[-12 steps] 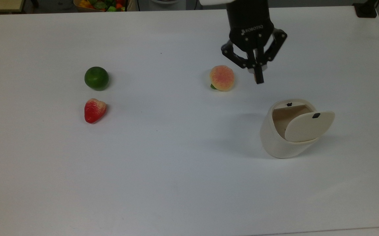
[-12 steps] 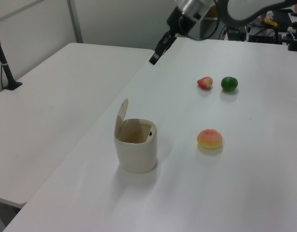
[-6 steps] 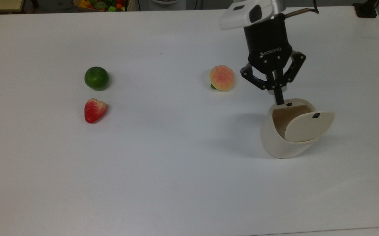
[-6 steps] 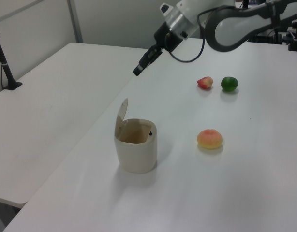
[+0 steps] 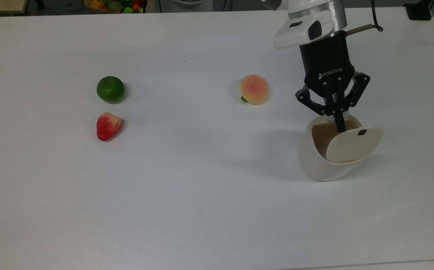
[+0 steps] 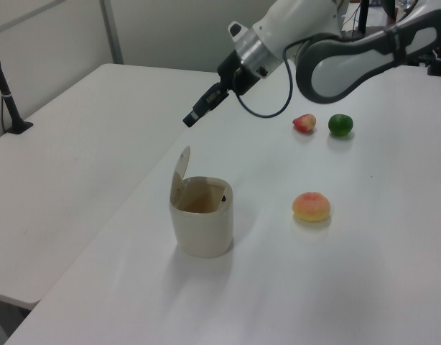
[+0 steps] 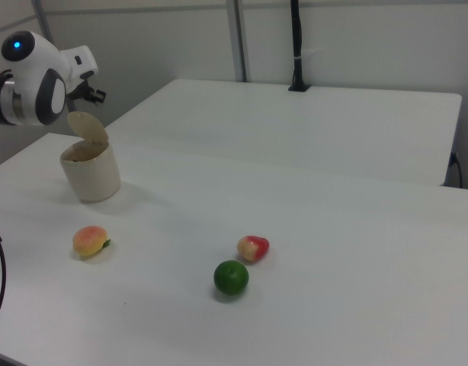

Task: Close garbage bin
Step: 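Lower the gripper against the back of the open lid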

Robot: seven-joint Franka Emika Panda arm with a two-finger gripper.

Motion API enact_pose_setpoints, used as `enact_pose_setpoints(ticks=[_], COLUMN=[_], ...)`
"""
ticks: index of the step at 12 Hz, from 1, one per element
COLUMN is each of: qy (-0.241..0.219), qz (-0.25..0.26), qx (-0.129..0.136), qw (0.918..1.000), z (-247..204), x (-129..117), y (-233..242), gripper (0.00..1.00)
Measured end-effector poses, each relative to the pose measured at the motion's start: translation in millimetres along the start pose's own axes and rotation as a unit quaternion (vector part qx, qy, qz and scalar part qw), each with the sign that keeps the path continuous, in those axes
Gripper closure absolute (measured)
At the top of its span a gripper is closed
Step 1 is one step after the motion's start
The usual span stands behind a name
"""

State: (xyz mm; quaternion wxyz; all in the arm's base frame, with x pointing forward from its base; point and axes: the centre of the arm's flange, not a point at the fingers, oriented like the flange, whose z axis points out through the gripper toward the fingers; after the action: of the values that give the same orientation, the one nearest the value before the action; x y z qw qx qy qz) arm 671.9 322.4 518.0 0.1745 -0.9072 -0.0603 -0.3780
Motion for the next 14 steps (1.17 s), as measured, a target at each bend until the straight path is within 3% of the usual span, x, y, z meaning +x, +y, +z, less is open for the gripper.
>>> enact_pose_setpoints(ticks=[3, 14], qy=[0.017, 0.012], qz=[-0.006, -0.020], qx=[0.006, 0.012], qw=[0.9998, 0.9997], z=[20, 47], x=[-11, -26], y=[-3, -17], gripper=[0.99, 0.99])
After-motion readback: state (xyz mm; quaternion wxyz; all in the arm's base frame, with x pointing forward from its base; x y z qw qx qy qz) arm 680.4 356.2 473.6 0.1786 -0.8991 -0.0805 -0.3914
